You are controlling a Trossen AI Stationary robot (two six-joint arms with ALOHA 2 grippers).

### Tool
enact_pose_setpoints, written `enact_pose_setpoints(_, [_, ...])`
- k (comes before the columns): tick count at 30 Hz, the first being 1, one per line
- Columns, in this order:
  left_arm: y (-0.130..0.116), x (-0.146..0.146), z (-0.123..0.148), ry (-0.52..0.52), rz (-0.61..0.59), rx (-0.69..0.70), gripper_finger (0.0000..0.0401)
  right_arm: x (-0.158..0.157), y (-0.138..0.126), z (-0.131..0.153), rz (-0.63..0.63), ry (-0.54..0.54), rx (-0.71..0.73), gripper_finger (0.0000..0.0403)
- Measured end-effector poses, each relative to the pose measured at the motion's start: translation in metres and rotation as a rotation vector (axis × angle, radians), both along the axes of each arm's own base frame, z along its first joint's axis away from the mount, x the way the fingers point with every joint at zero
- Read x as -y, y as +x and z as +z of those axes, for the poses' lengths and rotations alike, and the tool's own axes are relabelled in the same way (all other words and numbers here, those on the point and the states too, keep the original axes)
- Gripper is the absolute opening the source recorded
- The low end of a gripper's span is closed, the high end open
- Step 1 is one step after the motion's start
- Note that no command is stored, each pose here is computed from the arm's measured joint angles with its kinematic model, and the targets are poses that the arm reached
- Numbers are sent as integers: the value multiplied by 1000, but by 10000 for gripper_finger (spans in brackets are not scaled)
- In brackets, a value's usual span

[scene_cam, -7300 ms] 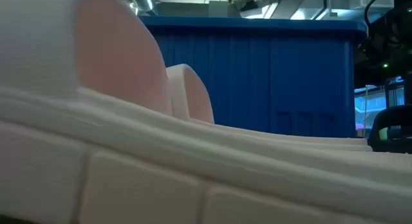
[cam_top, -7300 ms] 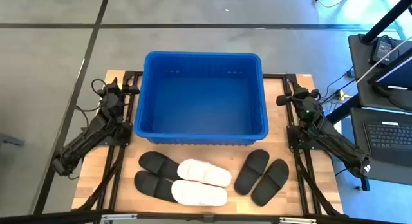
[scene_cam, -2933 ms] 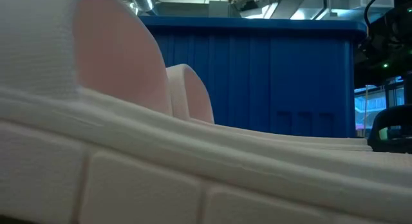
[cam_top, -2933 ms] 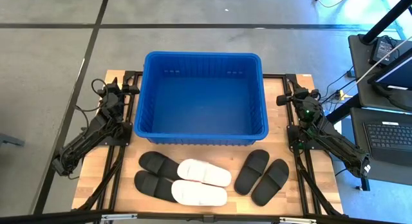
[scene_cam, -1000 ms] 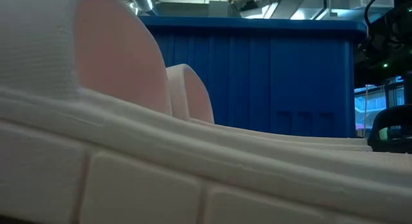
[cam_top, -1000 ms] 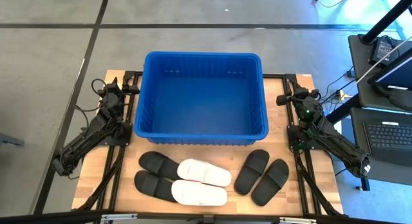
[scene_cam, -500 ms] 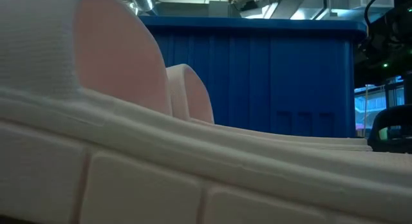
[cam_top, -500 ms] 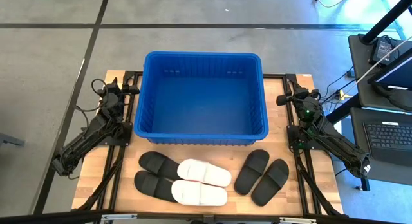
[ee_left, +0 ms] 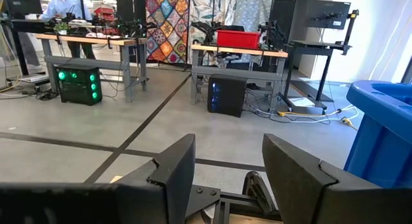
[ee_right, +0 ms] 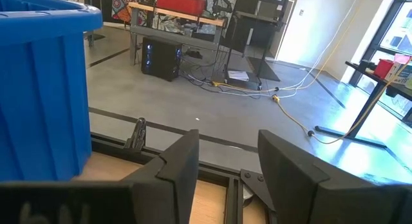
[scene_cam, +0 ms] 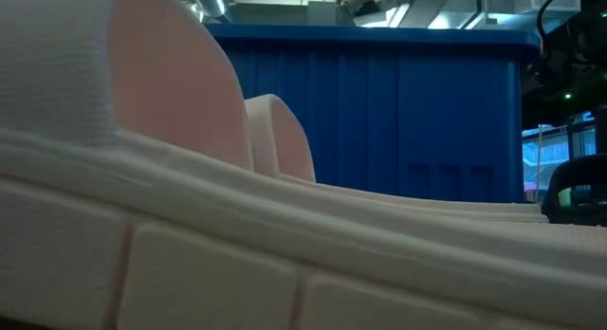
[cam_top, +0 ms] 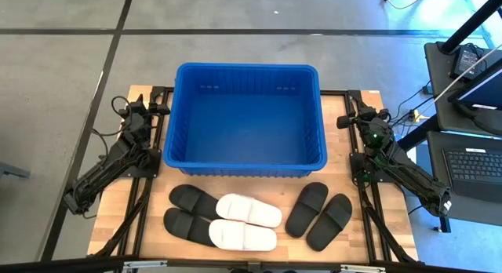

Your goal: Pick and place slides into bin

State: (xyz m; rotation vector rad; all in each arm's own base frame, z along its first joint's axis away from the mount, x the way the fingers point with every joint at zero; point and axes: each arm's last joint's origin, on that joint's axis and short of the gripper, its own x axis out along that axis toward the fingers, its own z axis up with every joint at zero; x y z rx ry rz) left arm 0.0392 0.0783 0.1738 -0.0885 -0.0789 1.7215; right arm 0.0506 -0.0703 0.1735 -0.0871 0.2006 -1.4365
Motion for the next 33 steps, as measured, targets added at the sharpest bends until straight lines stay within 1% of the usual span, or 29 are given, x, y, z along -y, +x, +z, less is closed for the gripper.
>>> enact_pose_setpoints(18, [0,0,0,0,-2,0,176,0,0,0,0,0,-3,161])
enact_pose_setpoints(24, [0,0,0,1,-2,3,176,0,0,2,-1,-14,32,161])
enact_pose_setpoints(30, [0,0,0,1,-2,4,176,0,0,2,0,-15,15,161])
enact_pose_setpoints(33, [1,0,0,0,-24,4,176,0,0,3,1,-23,22,161])
